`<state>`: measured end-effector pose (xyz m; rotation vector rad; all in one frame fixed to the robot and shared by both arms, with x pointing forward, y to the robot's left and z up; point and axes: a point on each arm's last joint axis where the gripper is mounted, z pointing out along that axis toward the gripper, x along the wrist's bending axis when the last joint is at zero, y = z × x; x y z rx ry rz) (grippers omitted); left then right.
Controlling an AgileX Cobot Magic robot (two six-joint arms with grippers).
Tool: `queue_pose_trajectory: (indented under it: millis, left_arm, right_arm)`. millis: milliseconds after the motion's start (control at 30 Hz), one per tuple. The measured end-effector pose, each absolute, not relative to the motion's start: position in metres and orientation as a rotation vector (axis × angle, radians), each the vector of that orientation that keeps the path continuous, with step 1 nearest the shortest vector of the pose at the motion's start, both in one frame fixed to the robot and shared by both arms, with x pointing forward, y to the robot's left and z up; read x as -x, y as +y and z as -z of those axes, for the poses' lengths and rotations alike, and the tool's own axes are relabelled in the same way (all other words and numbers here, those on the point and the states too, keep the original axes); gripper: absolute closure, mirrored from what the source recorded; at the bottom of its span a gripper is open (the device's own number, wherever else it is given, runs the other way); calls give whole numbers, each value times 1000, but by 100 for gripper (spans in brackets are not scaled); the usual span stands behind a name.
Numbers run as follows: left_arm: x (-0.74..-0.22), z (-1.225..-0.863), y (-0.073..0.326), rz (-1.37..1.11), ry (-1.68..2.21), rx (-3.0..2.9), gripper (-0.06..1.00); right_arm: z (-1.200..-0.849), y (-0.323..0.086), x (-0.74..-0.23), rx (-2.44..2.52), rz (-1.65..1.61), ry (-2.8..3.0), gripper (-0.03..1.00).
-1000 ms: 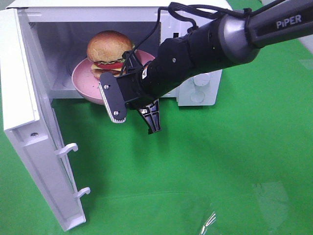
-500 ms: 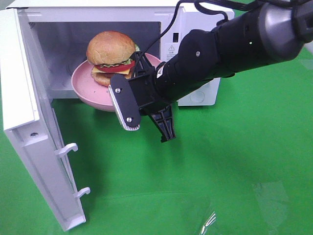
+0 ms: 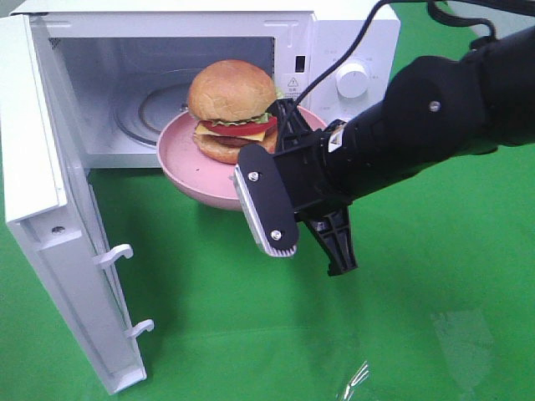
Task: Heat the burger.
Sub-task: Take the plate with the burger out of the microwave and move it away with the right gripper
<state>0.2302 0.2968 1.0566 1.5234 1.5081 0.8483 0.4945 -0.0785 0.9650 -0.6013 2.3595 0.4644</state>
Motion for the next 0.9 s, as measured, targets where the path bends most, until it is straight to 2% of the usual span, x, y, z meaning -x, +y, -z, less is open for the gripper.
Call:
queue_pose_trajectory:
  millis: [900]
  left_arm:
    - [-230,-1057,297,-848,1508,-1523,-2]
  right_arm:
    - [-1011,-188,-382,419,-391,2356,87]
